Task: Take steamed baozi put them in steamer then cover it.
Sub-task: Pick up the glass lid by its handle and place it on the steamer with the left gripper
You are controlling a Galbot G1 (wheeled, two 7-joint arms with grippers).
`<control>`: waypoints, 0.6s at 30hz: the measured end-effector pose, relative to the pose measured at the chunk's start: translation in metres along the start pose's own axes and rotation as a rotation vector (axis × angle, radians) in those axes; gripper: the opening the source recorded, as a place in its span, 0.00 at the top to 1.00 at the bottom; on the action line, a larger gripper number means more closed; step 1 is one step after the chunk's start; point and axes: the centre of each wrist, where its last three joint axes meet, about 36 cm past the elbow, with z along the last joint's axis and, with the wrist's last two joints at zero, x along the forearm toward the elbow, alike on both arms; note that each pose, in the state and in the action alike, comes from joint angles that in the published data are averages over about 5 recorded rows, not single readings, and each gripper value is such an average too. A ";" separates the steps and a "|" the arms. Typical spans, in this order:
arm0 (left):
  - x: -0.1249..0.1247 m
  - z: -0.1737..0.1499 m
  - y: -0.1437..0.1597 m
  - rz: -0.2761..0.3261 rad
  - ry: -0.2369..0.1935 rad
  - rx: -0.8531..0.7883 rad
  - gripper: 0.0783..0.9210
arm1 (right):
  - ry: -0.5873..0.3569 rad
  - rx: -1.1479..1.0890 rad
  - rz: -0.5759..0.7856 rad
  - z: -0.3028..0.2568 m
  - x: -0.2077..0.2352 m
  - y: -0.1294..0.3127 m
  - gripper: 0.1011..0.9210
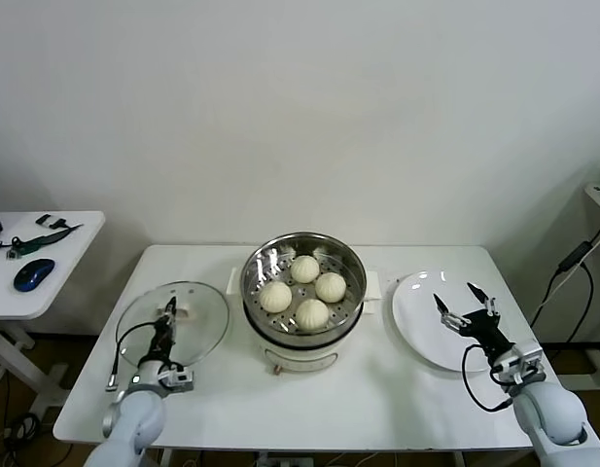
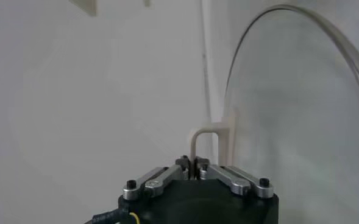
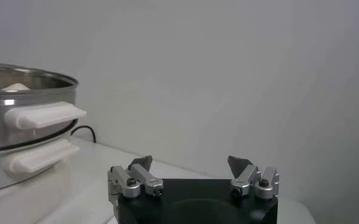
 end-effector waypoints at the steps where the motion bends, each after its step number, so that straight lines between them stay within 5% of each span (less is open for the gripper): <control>1: 0.001 0.000 0.003 -0.006 -0.001 0.001 0.93 | 0.000 0.001 0.000 0.000 0.000 -0.001 0.12; 18: 0.039 0.006 0.082 -0.126 0.015 0.007 0.93 | 0.002 0.027 0.006 0.001 0.000 -0.010 0.12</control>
